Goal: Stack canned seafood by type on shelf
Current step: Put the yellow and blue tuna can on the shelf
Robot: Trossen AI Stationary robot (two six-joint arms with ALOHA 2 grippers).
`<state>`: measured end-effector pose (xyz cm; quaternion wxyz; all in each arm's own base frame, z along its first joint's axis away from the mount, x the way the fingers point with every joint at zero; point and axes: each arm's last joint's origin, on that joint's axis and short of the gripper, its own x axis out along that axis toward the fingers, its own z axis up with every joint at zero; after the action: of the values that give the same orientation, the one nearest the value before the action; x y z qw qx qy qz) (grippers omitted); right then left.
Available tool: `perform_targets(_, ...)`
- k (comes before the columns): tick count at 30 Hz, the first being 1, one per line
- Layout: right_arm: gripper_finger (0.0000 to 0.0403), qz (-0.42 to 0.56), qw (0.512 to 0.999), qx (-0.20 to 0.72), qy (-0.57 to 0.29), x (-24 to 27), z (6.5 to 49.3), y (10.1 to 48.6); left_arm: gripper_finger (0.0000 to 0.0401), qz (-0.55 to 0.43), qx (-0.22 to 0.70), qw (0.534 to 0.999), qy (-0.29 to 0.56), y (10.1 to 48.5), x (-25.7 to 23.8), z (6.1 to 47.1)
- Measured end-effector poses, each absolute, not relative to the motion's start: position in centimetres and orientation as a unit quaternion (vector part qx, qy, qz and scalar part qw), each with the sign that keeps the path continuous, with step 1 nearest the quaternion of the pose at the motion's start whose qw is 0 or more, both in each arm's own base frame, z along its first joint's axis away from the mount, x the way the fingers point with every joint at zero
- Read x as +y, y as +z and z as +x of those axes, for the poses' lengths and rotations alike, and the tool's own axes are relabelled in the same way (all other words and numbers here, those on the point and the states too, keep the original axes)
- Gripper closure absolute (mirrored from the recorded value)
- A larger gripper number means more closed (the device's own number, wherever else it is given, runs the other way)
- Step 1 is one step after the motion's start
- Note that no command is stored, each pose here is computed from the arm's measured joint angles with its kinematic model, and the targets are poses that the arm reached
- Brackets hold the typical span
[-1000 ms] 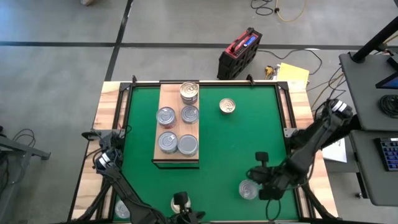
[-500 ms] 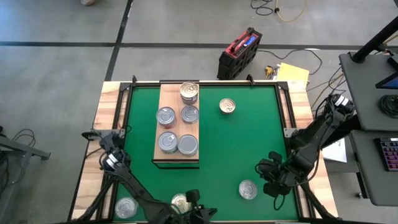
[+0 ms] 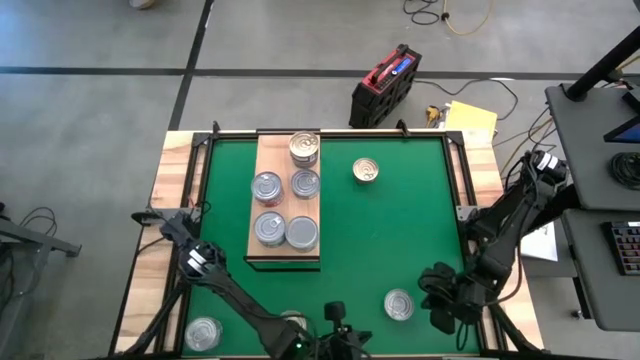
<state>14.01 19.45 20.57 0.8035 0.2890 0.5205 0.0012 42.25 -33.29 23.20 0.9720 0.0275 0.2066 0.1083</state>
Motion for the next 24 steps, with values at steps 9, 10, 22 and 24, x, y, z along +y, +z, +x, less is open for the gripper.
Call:
perform_targets(9,0.0394,0.306,0.806,0.506,-0.020,19.5,13.9,20.4,0.0401,0.023,0.226,0.971,0.074,22.0,-33.7,42.5)
perform_targets(10,0.0394,0.304,0.809,0.503,-0.024,19.4,13.9,20.3,0.0401,0.026,0.228,0.971,0.069,22.0,-33.8,42.5)
perform_targets(22,0.0394,0.314,0.813,0.484,-0.081,18.3,13.2,18.0,0.0401,0.015,0.214,0.975,0.062,22.3,-33.8,42.8)
perform_targets(24,0.0394,0.308,0.820,0.477,-0.077,18.4,13.4,18.3,0.0401,0.019,0.216,0.974,0.062,22.2,-33.8,42.8)
